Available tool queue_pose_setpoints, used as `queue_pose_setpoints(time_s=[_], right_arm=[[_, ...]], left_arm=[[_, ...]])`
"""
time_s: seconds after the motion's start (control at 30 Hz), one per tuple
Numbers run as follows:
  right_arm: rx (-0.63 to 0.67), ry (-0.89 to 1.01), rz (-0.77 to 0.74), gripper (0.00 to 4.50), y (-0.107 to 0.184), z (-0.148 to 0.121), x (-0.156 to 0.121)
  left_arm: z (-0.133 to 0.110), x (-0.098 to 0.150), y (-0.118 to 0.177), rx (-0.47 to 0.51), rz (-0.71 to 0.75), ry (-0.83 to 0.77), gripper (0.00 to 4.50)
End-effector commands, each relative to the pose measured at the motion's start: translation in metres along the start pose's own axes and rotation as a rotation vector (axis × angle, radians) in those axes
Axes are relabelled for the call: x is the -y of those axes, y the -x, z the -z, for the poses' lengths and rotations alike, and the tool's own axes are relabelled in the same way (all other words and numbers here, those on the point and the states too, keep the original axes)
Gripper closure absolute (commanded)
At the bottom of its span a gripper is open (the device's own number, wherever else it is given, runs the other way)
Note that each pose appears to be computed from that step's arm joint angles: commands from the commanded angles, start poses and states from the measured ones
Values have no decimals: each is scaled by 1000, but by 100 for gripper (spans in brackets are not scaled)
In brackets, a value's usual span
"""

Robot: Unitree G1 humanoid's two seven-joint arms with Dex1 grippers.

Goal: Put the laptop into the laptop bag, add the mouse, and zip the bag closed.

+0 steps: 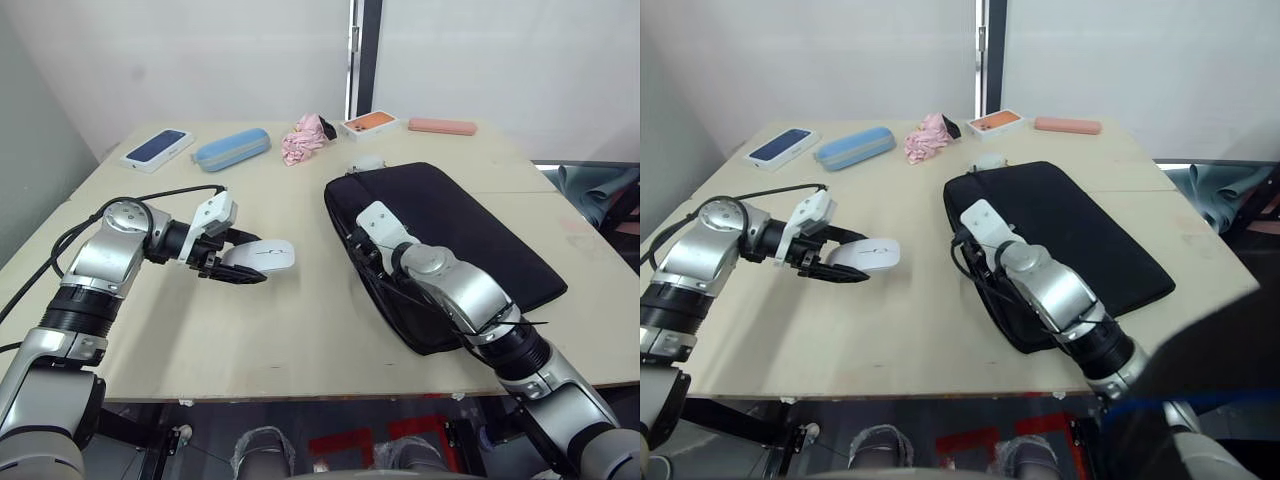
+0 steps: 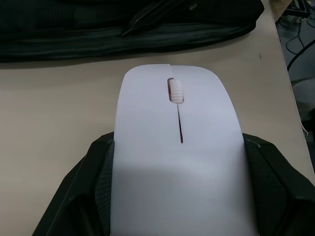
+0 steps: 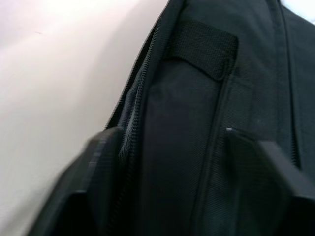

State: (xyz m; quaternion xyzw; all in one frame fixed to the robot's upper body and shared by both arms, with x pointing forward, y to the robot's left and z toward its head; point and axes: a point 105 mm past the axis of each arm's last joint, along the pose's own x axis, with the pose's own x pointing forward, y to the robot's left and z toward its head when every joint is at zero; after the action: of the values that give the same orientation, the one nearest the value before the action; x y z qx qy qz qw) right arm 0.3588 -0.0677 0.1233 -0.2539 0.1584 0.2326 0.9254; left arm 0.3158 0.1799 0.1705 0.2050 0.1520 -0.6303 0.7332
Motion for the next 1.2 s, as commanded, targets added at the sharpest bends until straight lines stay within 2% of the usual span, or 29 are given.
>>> queue_pose_setpoints(time_s=[0.03, 0.17, 0.23, 0.33, 0.5, 0.73, 0.83, 0.93, 1.03, 1.2], right_arm=[[37, 17, 11, 248, 0, -5, 3], [33, 30, 9, 387, 0, -2, 2], [54, 26, 7, 448, 3, -10, 3], [79, 12, 0, 448, 6, -19, 5], [192, -87, -33, 448, 27, -59, 17], [315, -136, 0, 448, 70, -102, 65], [361, -137, -4, 448, 86, -116, 74], [383, -153, -13, 448, 91, -123, 75], [379, -150, -19, 448, 88, -122, 70], [370, -153, -30, 448, 84, -120, 61]], left_arm=[[-11, 2, 7, 16, -9, -43, 163], [-13, 1, 8, 18, -24, -49, 163], [-15, 2, 7, 22, -20, -49, 163], [-17, 2, 4, 30, -14, -51, 163], [-17, 2, -8, 40, 8, -49, 163], [-14, -9, -32, 33, 2, -55, 163], [-23, -15, -46, 82, 2, -59, 163], [-33, -24, -60, 125, -8, -70, 163], [-38, -34, -78, 111, -36, -103, 163], [-65, -45, -110, 221, -48, -90, 163]])
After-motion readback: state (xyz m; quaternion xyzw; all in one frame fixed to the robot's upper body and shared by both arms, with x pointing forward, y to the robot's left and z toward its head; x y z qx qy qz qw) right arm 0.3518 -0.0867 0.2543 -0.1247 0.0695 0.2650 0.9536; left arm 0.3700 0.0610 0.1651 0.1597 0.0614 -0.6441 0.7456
